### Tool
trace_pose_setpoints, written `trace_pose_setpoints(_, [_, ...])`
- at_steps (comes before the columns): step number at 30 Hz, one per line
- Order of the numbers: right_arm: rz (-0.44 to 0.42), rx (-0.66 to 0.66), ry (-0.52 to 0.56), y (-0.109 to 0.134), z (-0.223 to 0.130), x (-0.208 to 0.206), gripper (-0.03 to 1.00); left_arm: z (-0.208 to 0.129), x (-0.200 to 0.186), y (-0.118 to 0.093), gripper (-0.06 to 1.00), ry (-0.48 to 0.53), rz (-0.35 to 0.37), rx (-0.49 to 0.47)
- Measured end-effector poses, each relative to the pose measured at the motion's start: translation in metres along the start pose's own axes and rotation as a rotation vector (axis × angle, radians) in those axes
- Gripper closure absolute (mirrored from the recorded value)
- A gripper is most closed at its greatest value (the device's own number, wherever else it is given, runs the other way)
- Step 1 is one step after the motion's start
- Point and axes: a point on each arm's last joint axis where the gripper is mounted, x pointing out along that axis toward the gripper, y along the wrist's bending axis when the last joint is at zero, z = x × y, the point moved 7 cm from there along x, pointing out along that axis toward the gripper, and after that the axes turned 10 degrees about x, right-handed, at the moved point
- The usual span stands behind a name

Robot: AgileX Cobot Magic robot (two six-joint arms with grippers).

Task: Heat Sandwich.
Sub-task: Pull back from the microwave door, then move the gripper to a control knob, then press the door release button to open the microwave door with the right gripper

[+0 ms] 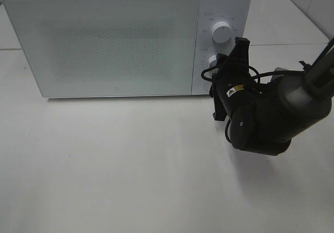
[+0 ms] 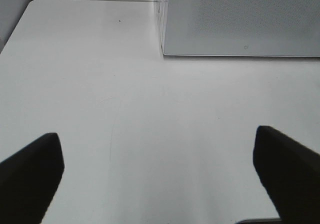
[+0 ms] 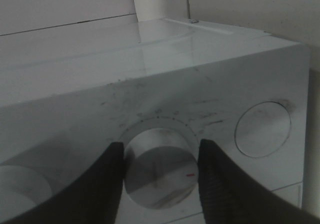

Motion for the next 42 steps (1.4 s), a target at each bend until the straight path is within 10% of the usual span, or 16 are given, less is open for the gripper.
trace_pose_setpoints(15, [0.000, -0.003, -0.001, 0.000, 0.000, 0.000, 0.51, 0.000, 0.000, 0.000, -0.03, 0.000, 0.000, 0.000])
trace_pose_setpoints(24, [0.012, -0.065, -0.013, 0.002, 0.002, 0.000, 0.21, 0.000, 0.000, 0.000, -0.03, 0.000, 0.000, 0.000])
trace_pose_setpoints(42, [-0.043, -0.155, 0.035, -0.008, 0.010, -0.020, 0.21, 0.000, 0.000, 0.000, -0.03, 0.000, 0.000, 0.000])
